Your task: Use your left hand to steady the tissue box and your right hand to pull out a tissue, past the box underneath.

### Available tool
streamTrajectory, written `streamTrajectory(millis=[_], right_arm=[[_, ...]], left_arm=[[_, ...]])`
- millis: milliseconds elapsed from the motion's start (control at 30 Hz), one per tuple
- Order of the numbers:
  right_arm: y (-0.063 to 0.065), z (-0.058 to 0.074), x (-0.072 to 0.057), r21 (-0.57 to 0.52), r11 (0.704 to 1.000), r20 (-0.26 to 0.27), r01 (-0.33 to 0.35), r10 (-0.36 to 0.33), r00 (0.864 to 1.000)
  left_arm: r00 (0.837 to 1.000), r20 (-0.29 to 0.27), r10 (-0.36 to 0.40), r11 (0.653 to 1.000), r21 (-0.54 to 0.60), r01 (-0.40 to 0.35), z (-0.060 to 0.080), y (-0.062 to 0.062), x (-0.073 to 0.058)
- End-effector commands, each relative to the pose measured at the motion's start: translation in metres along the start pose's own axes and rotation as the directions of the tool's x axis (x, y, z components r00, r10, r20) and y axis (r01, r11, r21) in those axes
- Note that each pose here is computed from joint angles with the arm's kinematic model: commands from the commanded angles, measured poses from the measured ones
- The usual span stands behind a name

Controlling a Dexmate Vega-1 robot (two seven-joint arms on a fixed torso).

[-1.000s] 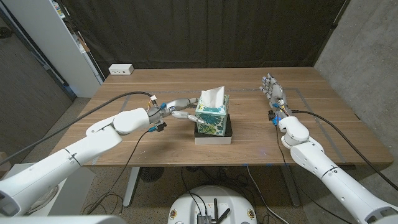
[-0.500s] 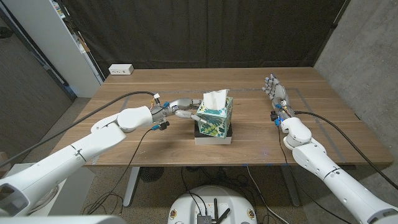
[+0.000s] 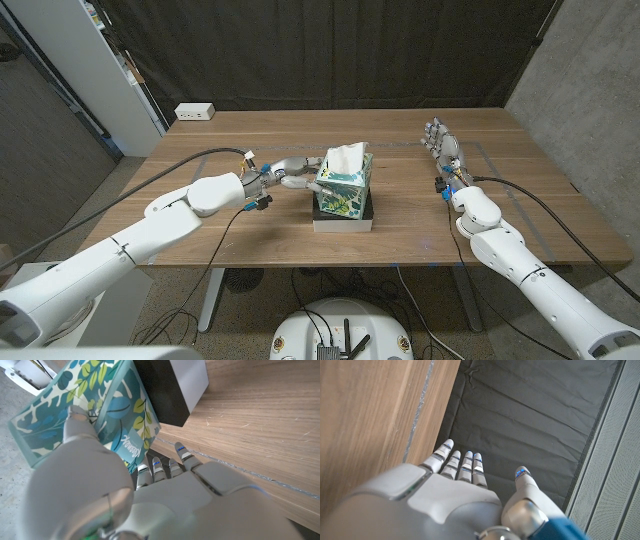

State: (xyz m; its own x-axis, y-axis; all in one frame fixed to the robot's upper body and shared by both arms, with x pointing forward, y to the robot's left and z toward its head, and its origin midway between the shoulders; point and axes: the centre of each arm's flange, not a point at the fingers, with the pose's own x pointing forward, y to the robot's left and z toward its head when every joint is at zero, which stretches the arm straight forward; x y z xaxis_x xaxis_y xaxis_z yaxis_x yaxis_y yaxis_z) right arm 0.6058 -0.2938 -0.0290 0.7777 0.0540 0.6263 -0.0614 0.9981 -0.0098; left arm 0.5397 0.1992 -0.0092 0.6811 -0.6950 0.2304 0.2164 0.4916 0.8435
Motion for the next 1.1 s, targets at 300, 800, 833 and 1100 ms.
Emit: streamTrajectory(millis=[300,800,833,1100], right_arm=[[0.001,0.0,0.009,-0.007,1.0,-0.006,-0.014,0.014,1.0],[0.001,0.002,0.016,-0.006,1.0,0.003,-0.024,0.024,1.0],[0.002,0.003,0.017,-0.007,1.0,0.003,-0.024,0.024,1.0],[0.001,0.003,0.018,-0.01,1.0,0.008,-0.023,0.023,1.0]], left_arm=[[0.991,0.077,0.111,0.984,-0.151,-0.099,0.005,0.017,-0.008],[0.98,0.055,0.193,0.979,-0.072,-0.189,0.024,0.033,-0.023],[0.98,0.055,0.193,0.98,-0.07,-0.189,0.026,0.034,-0.024],[0.979,0.041,0.201,0.979,-0.03,-0.2,0.036,0.035,-0.027]])
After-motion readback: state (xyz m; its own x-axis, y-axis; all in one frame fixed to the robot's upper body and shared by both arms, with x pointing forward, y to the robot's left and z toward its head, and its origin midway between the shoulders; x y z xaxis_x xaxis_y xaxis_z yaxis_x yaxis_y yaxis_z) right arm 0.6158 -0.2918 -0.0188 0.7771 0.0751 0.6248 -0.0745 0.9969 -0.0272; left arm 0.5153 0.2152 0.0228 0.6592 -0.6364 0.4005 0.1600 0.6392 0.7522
